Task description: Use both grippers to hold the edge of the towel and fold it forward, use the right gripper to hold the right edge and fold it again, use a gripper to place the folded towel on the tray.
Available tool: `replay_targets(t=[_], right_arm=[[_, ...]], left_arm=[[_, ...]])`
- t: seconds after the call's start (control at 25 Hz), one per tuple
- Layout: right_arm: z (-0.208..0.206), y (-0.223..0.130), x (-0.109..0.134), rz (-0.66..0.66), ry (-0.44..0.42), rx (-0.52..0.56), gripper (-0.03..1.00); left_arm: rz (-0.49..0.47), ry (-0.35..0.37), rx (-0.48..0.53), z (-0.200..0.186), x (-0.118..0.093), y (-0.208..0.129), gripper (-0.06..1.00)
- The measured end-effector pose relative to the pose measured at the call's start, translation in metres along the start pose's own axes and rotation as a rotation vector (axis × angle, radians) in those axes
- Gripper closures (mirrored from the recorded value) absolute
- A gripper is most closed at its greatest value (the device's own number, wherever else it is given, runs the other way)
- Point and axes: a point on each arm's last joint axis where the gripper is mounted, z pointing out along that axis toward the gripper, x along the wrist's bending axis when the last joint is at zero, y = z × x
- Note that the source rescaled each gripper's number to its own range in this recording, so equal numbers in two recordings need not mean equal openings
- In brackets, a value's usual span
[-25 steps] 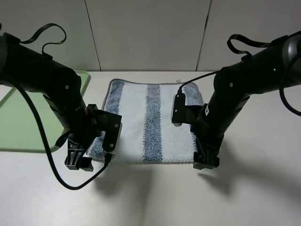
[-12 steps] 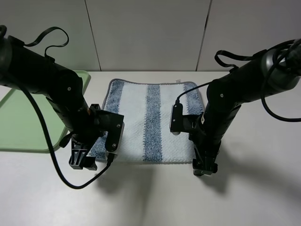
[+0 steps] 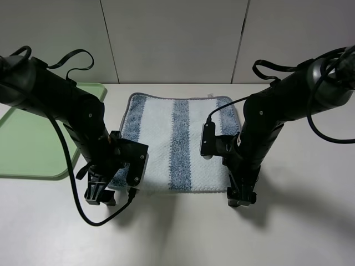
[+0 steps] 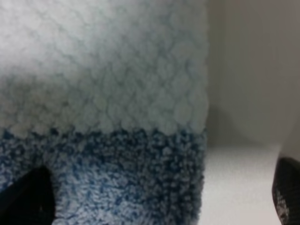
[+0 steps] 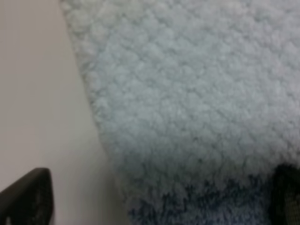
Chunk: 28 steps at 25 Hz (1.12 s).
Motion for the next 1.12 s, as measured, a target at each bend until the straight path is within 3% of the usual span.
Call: replay_targets(t=[0.16, 0.48, 0.6, 0.8, 1.0, 1.12], right_arm=[[0.0003, 0.0000, 0.0000, 0.000, 0.000, 0.000, -0.03], [0.0003, 0.0002, -0.0003, -0.001, -0.003, -0.002, -0.01], [0.0005, 0.0006, -0.0008, -0.001, -0.007, -0.004, 0.16], [0.0005, 0.0016, -0.0023, -0.003, -0.023, -0.016, 0.56], [0.0002, 0.0023, -0.0035, -0.009, -0.034, -0.020, 0.94], [0.0002, 0.0023, -0.0035, -0.009, -0.034, -0.020, 0.97]], left_arm=[[0.000, 0.000, -0.001, 0.0007, 0.0009, 0.0005, 0.08], [-0.005, 0.015, -0.014, 0.0009, 0.0024, 0.0018, 0.28], [-0.005, 0.022, -0.017, 0.0010, 0.0031, 0.0021, 0.39], [0.000, 0.030, -0.019, 0.0019, 0.0039, 0.0023, 0.60], [0.006, 0.046, -0.024, 0.0027, 0.0054, 0.0029, 0.89], [0.007, 0.047, -0.024, 0.0027, 0.0055, 0.0029, 0.93]])
